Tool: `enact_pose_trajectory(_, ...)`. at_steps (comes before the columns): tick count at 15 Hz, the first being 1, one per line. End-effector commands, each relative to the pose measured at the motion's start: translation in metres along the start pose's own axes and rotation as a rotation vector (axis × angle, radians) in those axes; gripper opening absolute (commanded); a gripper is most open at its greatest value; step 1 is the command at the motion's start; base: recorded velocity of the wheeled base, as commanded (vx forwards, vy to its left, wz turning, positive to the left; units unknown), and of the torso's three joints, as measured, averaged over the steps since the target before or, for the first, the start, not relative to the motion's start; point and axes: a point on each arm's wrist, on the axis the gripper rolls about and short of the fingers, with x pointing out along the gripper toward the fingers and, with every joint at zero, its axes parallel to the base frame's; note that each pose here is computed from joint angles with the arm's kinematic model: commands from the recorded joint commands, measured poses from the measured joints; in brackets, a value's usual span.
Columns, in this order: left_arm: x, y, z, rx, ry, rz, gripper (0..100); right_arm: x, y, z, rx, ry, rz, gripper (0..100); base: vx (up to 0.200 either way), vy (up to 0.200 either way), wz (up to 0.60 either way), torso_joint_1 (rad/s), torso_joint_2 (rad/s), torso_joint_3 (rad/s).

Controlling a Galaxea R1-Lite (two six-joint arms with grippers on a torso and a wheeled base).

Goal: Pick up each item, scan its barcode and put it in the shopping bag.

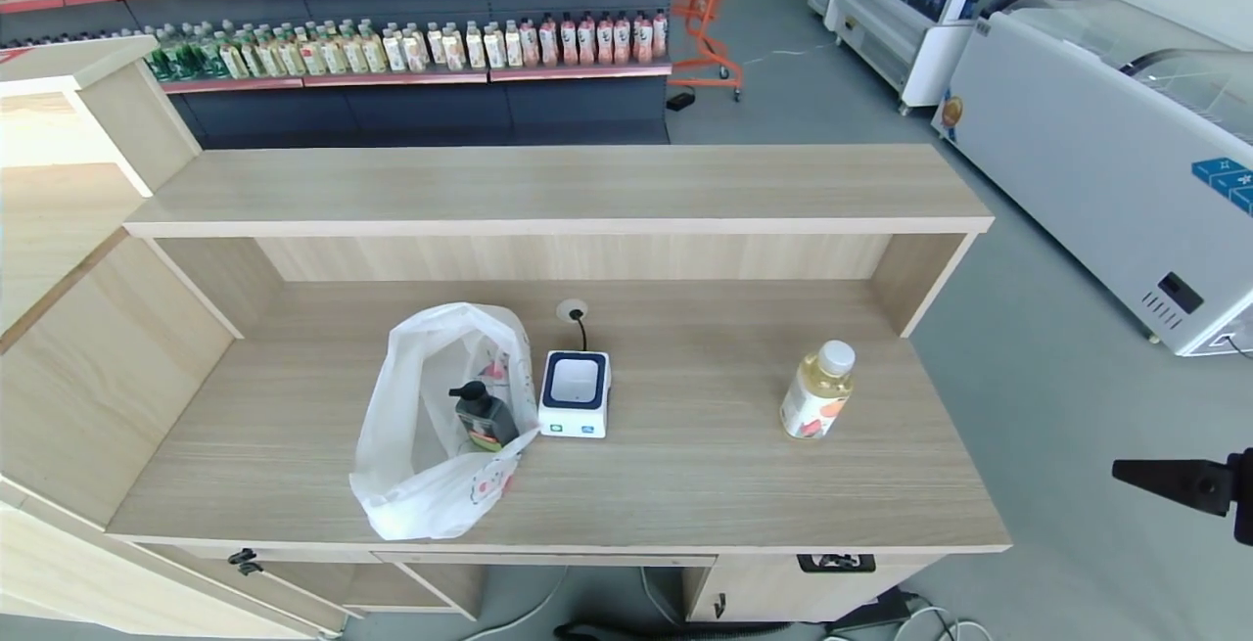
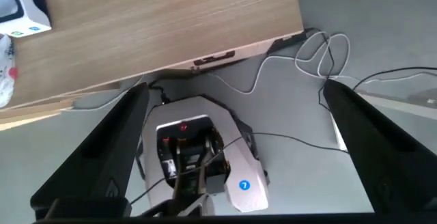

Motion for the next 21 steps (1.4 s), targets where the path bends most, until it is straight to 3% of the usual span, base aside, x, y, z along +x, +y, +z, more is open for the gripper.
enact_pose_trajectory(1, 0.000, 0.000, 0.000, -0.001, 0.001, 0.000, 100, 0.027, -0.006, 0.001, 0.013, 0.098, -0.138, 100, 0.000, 0.000, 0.00, 0.000, 0.00, 0.000)
enact_pose_trajectory(4, 0.000, 0.000, 0.000, -0.001, 0.001, 0.000, 100, 0.056, -0.004, 0.003, 0.005, 0.159, -0.138, 100, 0.000, 0.000, 0.00, 0.000, 0.00, 0.000)
enact_pose_trajectory(6, 0.000, 0.000, 0.000, -0.001, 0.001, 0.000, 100, 0.086, 0.004, 0.009, -0.023, 0.098, -0.044, 100, 0.000, 0.000, 0.00, 0.000, 0.00, 0.000)
enact_pose_trajectory(9, 0.000, 0.000, 0.000, -0.001, 0.001, 0.000, 100, 0.124, 0.007, 0.014, -0.140, 0.040, -0.022, 100, 0.000, 0.000, 0.00, 0.000, 0.00, 0.000)
enact_pose_trajectory(11, 0.000, 0.000, 0.000, -0.001, 0.001, 0.000, 100, 0.144, 0.013, 0.010, -0.155, 0.063, -0.005, 100, 0.000, 0.000, 0.00, 0.000, 0.00, 0.000)
enact_pose_trajectory(13, 0.000, 0.000, 0.000, -0.001, 0.001, 0.002, 100, 0.180, 0.022, 0.007, -0.161, 0.031, 0.071, 100, 0.000, 0.000, 0.00, 0.000, 0.00, 0.000)
enact_pose_trajectory(17, 0.000, 0.000, 0.000, -0.001, 0.001, 0.000, 100, 0.225, 0.046, -0.010, -0.239, -0.006, 0.160, 100, 0.000, 0.000, 0.00, 0.000, 0.00, 0.000)
enact_pose_trajectory(21, 0.000, 0.000, 0.000, -0.001, 0.001, 0.000, 100, 0.258, 0.073, -0.022, -0.271, -0.103, 0.237, 100, 0.000, 0.000, 0.00, 0.000, 0.00, 0.000)
